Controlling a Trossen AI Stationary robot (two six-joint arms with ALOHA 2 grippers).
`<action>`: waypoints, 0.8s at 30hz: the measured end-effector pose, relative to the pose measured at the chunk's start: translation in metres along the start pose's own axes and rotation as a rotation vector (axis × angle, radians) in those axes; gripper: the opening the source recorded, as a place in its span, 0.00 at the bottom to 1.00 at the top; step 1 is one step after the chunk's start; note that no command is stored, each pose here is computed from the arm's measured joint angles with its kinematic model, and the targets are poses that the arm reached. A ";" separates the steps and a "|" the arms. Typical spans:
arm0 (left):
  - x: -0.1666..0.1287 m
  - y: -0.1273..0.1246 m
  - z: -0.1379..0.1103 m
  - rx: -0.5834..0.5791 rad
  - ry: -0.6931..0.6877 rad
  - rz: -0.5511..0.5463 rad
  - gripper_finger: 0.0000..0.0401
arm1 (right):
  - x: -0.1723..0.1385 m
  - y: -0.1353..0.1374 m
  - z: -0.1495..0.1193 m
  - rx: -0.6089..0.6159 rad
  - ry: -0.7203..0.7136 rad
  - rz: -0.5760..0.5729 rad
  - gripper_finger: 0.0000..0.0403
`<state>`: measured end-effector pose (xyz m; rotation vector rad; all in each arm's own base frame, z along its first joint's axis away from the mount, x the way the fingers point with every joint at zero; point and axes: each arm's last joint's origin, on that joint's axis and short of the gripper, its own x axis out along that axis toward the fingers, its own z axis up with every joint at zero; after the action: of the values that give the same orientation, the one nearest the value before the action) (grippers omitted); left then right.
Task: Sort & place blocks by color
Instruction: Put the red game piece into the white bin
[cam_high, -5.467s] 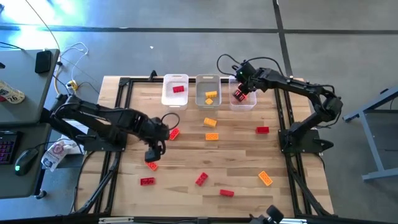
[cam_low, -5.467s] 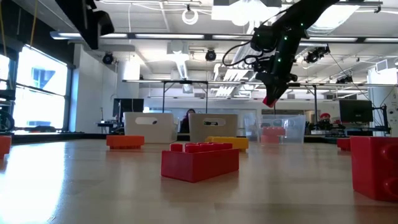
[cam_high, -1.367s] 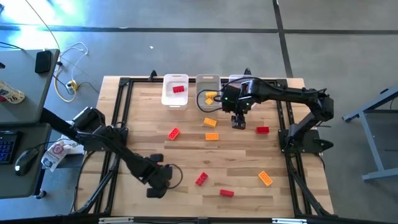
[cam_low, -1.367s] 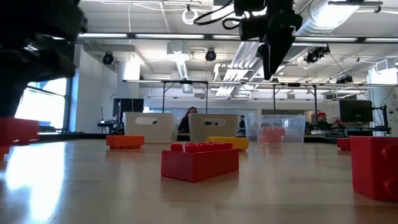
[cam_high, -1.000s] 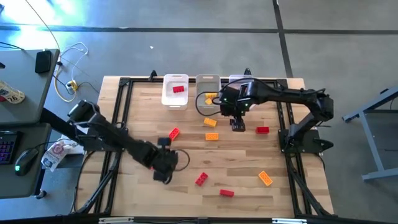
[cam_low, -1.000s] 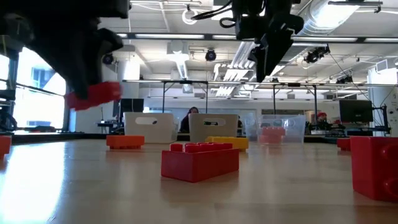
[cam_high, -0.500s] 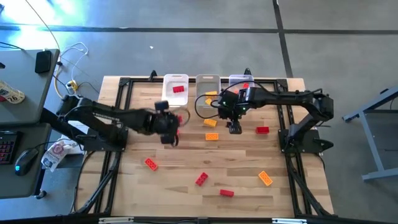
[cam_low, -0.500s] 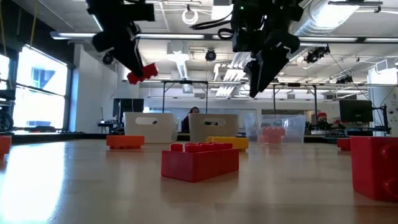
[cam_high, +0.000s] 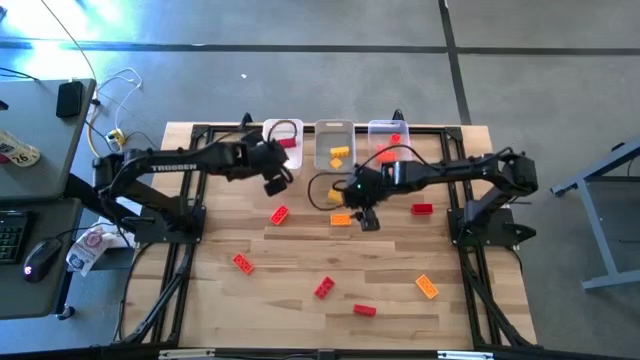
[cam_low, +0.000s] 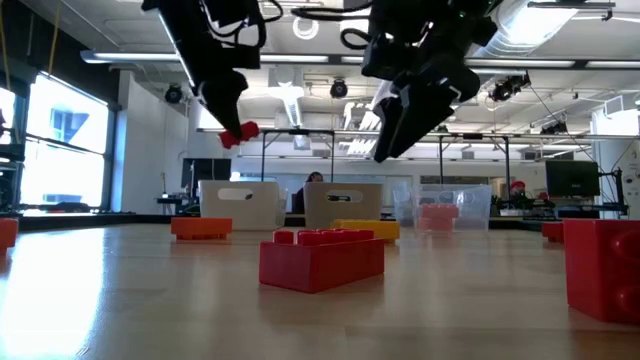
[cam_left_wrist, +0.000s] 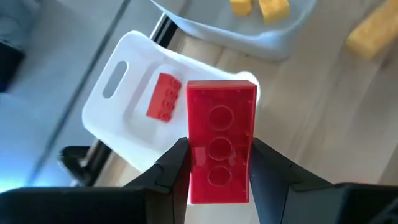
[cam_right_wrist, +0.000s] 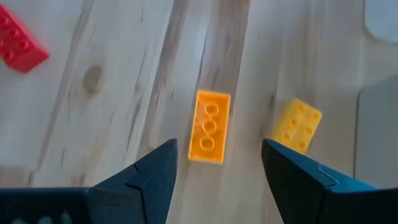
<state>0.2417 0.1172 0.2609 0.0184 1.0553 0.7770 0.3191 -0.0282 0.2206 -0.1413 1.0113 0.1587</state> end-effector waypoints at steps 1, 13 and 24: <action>0.002 0.005 0.001 -0.028 -0.006 -0.016 0.27 | 0.002 0.003 0.001 -0.004 -0.014 -0.017 0.55; 0.037 0.037 0.005 -0.290 0.020 -0.069 0.27 | 0.024 0.024 -0.011 0.013 -0.076 -0.139 0.55; 0.066 0.035 0.000 -0.266 0.110 -0.119 0.32 | 0.039 0.027 -0.027 0.044 -0.164 -0.135 0.55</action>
<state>0.2394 0.1815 0.2230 -0.3144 1.0398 0.8111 0.3112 -0.0041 0.1719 -0.1537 0.8382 0.0244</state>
